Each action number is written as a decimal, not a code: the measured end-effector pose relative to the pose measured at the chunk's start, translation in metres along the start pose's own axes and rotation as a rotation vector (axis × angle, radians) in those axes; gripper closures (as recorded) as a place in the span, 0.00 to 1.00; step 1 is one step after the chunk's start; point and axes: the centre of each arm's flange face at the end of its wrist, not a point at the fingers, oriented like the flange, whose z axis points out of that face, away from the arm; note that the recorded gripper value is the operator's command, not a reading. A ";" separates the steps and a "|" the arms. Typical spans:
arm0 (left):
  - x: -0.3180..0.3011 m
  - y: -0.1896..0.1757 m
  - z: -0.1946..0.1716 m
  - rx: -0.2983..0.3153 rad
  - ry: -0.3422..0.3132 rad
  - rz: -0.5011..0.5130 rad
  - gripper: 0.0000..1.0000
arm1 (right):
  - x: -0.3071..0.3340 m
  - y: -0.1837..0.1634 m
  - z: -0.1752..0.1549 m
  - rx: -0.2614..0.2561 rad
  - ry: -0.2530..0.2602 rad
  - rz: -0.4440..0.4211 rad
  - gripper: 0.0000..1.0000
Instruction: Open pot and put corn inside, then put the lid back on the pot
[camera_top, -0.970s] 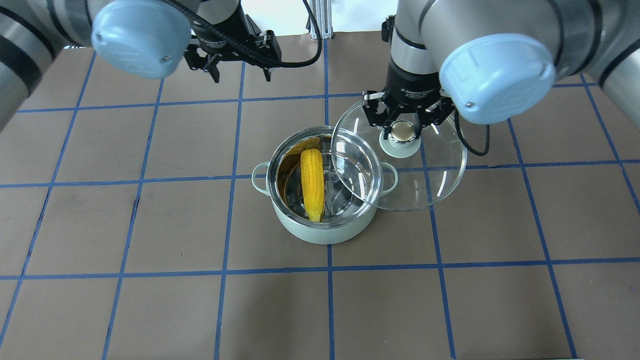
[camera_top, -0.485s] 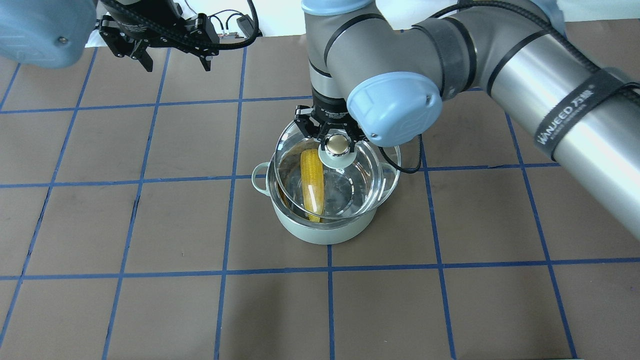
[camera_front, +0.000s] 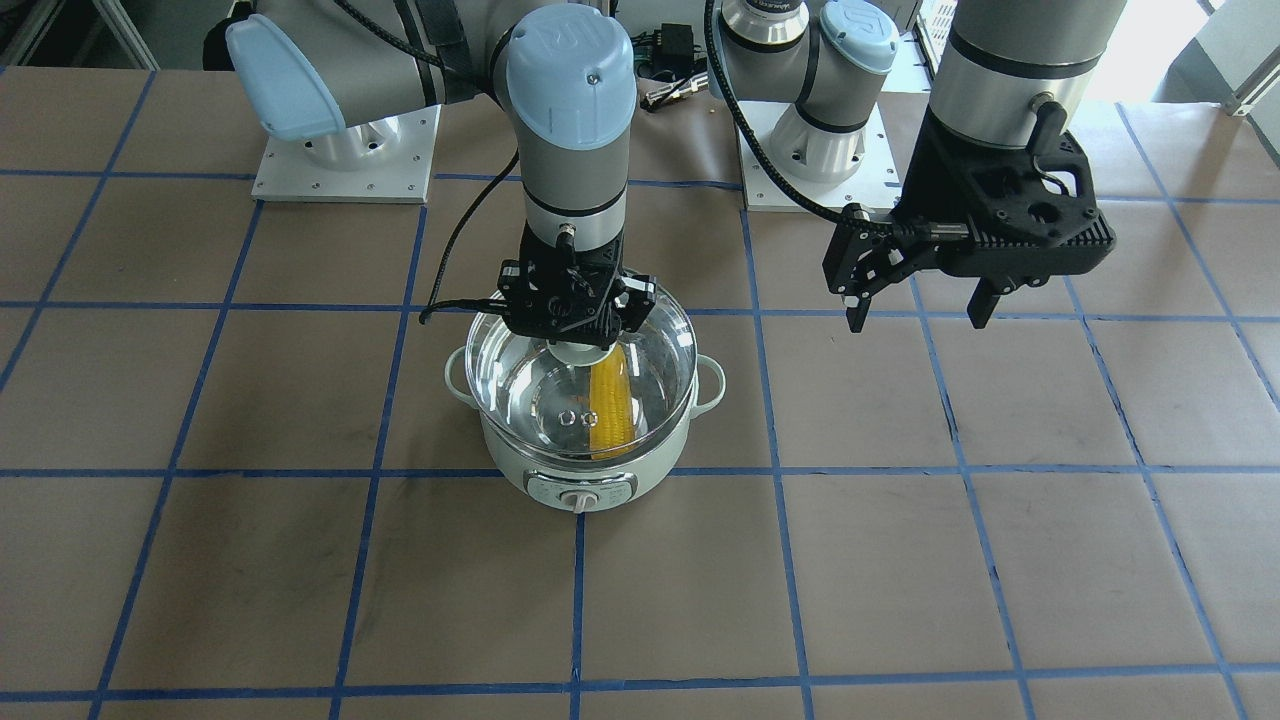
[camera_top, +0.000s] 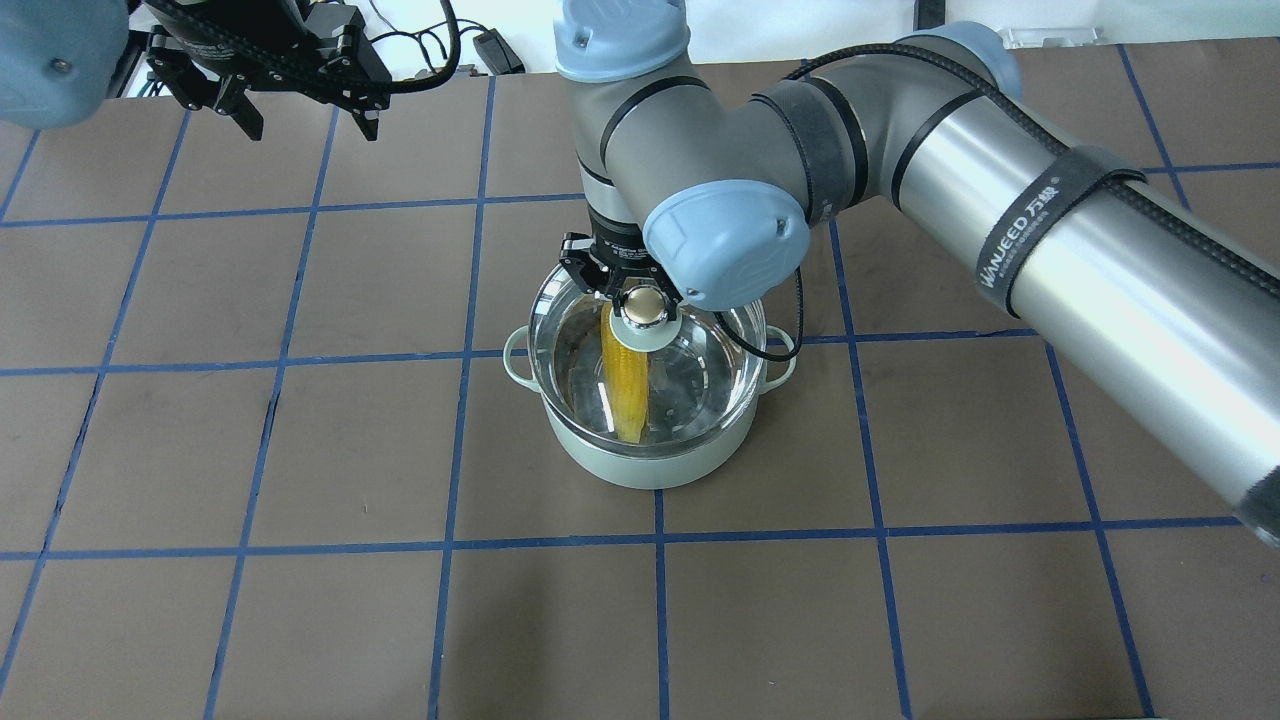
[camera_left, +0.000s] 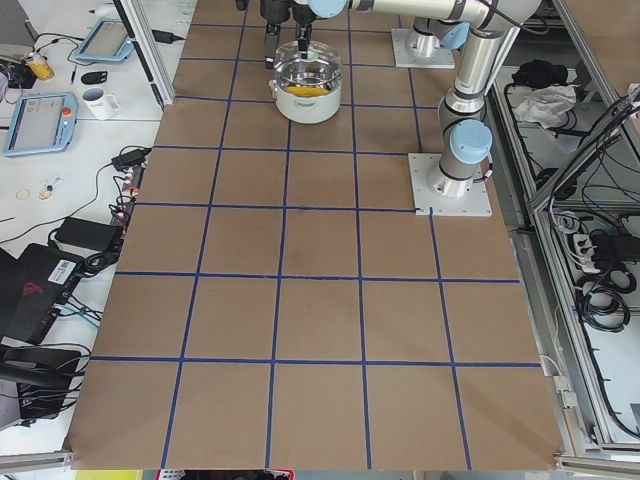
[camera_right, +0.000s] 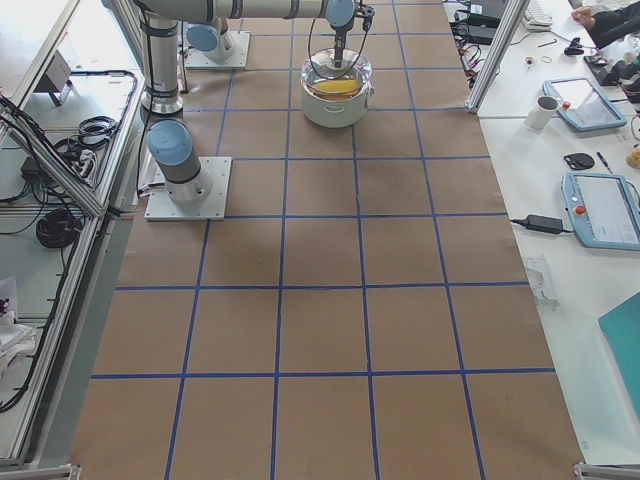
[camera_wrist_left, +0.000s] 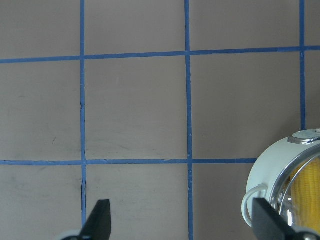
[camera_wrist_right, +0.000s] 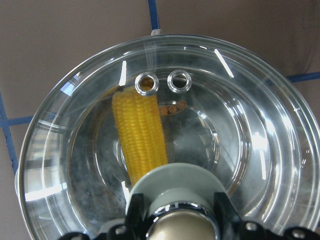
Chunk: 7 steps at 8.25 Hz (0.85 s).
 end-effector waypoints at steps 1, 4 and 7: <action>0.000 0.001 0.005 -0.009 0.022 0.000 0.00 | -0.001 -0.001 0.006 -0.008 0.003 0.003 0.51; 0.005 0.004 0.014 -0.029 0.096 0.000 0.00 | -0.003 -0.004 0.016 -0.020 0.010 0.003 0.51; 0.006 0.007 0.025 -0.050 0.097 0.003 0.00 | -0.003 -0.003 0.021 -0.027 0.015 0.002 0.51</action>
